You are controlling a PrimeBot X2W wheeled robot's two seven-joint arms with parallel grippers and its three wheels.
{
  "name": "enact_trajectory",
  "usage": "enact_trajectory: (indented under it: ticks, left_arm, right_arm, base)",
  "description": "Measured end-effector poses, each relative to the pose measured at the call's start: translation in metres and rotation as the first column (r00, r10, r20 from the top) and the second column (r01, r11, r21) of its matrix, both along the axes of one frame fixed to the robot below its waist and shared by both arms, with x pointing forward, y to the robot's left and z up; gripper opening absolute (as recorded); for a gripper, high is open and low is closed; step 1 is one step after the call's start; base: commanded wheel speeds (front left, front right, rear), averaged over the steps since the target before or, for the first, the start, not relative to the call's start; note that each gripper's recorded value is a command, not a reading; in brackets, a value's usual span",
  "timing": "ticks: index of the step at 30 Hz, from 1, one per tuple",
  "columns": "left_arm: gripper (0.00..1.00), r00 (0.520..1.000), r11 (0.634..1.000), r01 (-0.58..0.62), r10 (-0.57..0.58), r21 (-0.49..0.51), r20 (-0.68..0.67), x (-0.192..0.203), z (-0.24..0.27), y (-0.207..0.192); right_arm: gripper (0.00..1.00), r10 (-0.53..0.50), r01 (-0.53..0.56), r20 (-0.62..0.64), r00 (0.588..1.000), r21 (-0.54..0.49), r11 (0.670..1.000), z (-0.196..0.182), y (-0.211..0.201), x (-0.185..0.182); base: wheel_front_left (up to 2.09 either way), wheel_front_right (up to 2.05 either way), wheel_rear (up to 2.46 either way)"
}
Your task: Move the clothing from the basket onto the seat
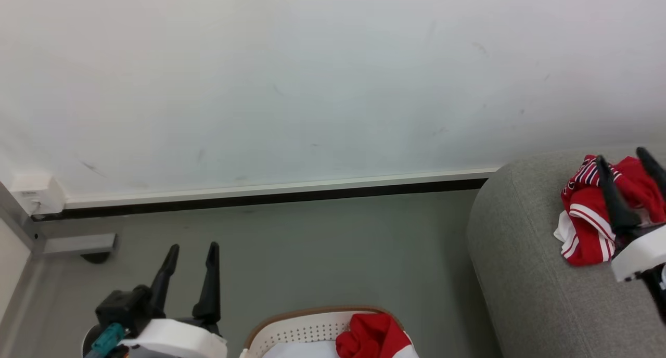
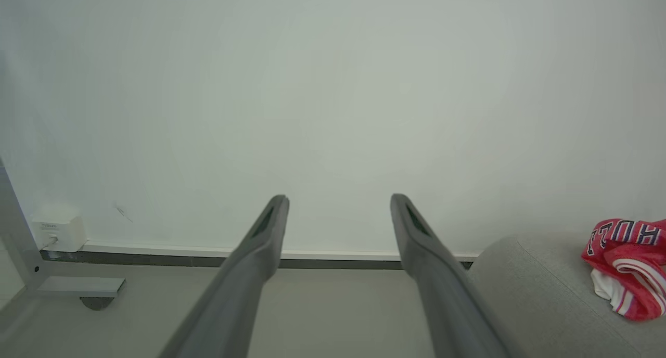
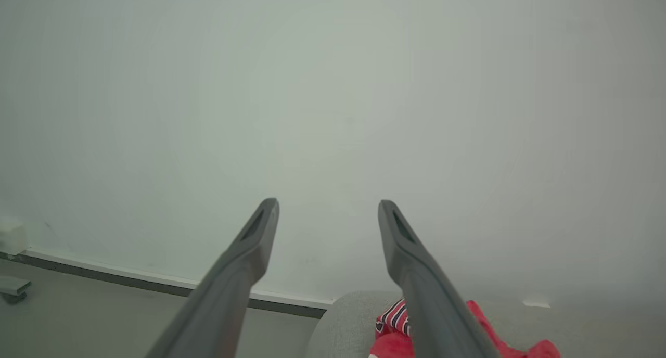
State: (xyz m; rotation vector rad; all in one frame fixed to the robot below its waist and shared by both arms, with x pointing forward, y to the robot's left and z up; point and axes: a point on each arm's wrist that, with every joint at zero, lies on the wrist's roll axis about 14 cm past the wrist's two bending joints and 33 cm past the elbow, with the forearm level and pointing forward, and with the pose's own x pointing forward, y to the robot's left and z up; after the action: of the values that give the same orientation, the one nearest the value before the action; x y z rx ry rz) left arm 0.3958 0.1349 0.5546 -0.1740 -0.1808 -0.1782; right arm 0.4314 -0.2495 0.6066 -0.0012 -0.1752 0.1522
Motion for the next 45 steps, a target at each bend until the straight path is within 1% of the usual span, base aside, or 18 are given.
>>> enact_trajectory:
  ticks: [2,5,6,7,8,10,12,17,19,23,32,45]
  left_arm:
    - [1.0,1.0,1.0,-0.025,0.025,-0.016,0.001,-0.003,0.0,0.005]
    - [1.0,0.998,0.998,-0.064,0.064,-0.024,-0.008,-0.007,-0.004,0.012]
    - [1.0,0.998,0.998,-0.064,0.064,-0.024,-0.008,-0.007,-0.004,0.012]
    - [1.0,0.997,0.997,-0.076,0.075,-0.016,-0.014,-0.01,-0.008,0.013]
    - [1.0,0.997,0.997,-0.075,0.074,-0.018,-0.013,-0.012,-0.008,0.012]
    - [1.0,0.996,0.996,-0.088,0.088,-0.023,-0.013,-0.013,-0.009,0.015]
    - [1.0,0.994,0.994,-0.109,0.109,-0.022,-0.005,-0.012,-0.007,0.02]
    - [1.0,0.994,0.994,-0.106,0.105,-0.015,-0.017,-0.012,-0.014,0.018]
    - [1.0,0.995,0.995,-0.095,0.094,-0.011,-0.035,-0.013,-0.02,0.016]
    - [1.0,0.995,0.997,-0.08,0.08,0.011,-0.053,-0.011,-0.028,0.012]
    - [1.0,0.996,0.997,-0.074,0.074,0.01,-0.057,-0.007,-0.03,0.011]
    - [1.0,0.996,0.998,-0.059,0.059,0.002,-0.064,-0.006,-0.031,0.005]
  right_arm:
    - [1.0,0.004,-0.004,0.009,1.0,0.035,0.999,-0.008,0.01,-0.007]
    - [1.0,-0.001,-0.001,0.01,1.0,0.122,0.993,-0.024,0.023,-0.021]
    - [1.0,-0.001,-0.001,0.01,1.0,0.122,0.993,-0.024,0.023,-0.021]
    - [1.0,0.001,0.0,-0.004,1.0,0.161,0.987,-0.039,0.033,-0.034]
    - [1.0,0.0,0.002,-0.008,1.0,0.196,0.981,-0.044,0.038,-0.039]
    - [1.0,0.001,0.0,-0.003,1.0,0.216,0.976,-0.05,0.047,-0.049]
    - [1.0,-0.026,0.023,0.01,1.0,0.253,0.967,-0.05,0.047,-0.055]
    - [1.0,-0.037,0.038,-0.01,0.999,0.207,0.978,-0.064,0.059,-0.071]
    - [1.0,-0.045,0.049,-0.023,0.999,0.223,0.974,-0.069,0.062,-0.072]
    - [1.0,-0.027,0.034,-0.032,0.999,0.216,0.976,-0.072,0.071,-0.071]
    - [1.0,-0.028,0.03,-0.013,1.0,0.209,0.977,-0.066,0.071,-0.068]
    - [1.0,-0.033,0.037,-0.023,0.999,0.209,0.977,-0.069,0.07,-0.07]
  base:
    - [0.0,0.0,0.0]
    - [0.0,0.0,0.0]
    - [0.0,0.0,0.0]
    - [0.0,0.0,0.0]
    - [0.0,0.0,0.0]
    - [0.0,0.0,0.0]
    - [0.0,0.0,0.0]
    - [0.0,0.0,0.0]
    - [0.0,0.0,0.0]
    - [0.0,0.0,0.0]
    - [0.0,0.0,0.0]
    - [0.0,0.0,0.0]
